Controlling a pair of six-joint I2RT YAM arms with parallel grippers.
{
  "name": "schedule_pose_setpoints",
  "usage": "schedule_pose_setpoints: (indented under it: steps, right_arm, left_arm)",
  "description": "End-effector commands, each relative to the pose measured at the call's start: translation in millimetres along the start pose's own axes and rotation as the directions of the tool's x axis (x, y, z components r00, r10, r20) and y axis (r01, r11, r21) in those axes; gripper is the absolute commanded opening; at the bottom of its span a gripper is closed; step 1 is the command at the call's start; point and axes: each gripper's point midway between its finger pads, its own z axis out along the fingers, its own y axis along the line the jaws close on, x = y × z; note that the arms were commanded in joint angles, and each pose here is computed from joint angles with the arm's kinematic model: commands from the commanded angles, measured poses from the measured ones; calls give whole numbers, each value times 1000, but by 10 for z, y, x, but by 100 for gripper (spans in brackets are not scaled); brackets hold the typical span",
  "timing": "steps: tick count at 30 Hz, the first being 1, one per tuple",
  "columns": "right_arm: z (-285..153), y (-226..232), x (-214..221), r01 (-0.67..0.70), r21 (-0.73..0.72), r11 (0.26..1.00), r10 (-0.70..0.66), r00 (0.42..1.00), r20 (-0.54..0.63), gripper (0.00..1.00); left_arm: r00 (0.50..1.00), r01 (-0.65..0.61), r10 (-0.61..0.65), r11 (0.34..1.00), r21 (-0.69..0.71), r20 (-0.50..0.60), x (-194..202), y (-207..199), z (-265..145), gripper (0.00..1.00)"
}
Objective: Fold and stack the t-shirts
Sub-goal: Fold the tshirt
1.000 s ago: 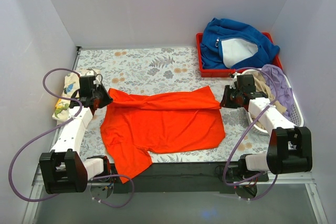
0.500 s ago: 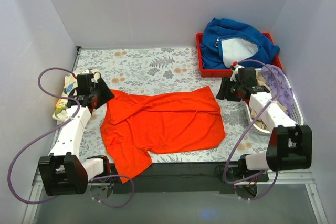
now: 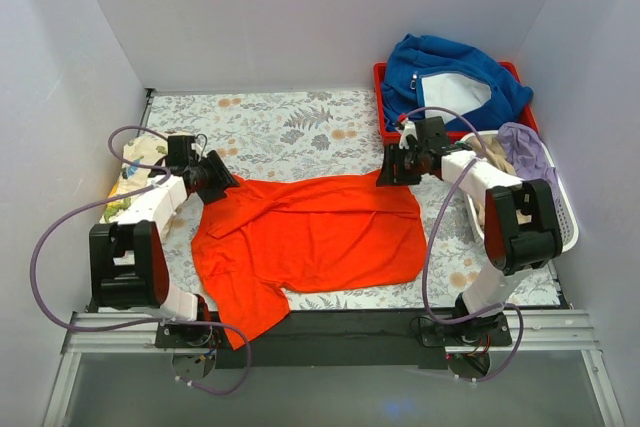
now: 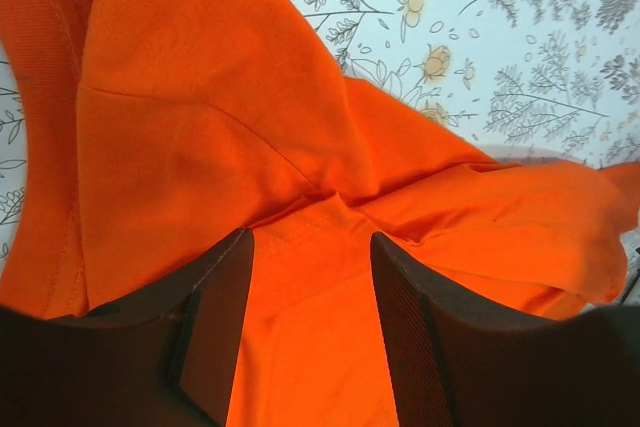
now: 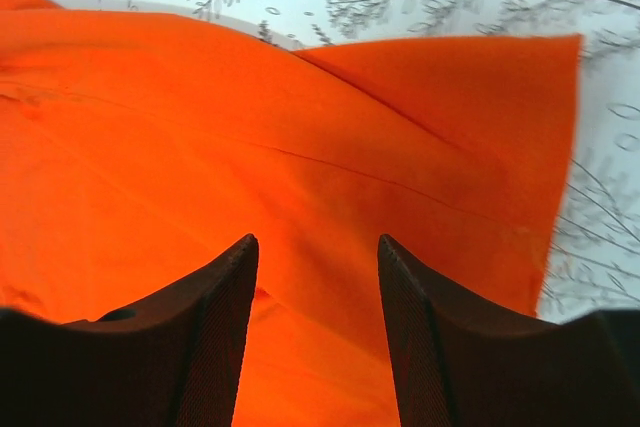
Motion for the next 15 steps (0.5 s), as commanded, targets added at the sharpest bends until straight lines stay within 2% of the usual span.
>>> schedule_pose_setpoints:
  steps: [1, 5, 8, 13, 15]
  right_arm:
    - [100, 198, -167, 55, -60, 997, -54, 998, 26, 57]
    - [248, 54, -72, 26, -3, 1000, -26, 1000, -11, 57]
    - [339, -114, 6, 14, 66, 998, -12, 999, -34, 57]
    - [462, -421, 155, 0, 187, 982, 14, 997, -73, 57]
    - [498, -521, 180, -10, 218, 976, 28, 996, -83, 57]
  left_arm:
    - [1000, -27, 27, 999, 22, 1, -19, -64, 55, 49]
    - [999, -38, 36, 997, -67, -37, -39, 76, 192, 47]
    - [998, -49, 39, 979, -195, -56, -50, 328, 299, 47]
    - [994, -98, 73, 904, -416, -76, -155, 751, 413, 48]
    - [995, -97, 76, 898, -429, -65, -266, 752, 447, 49]
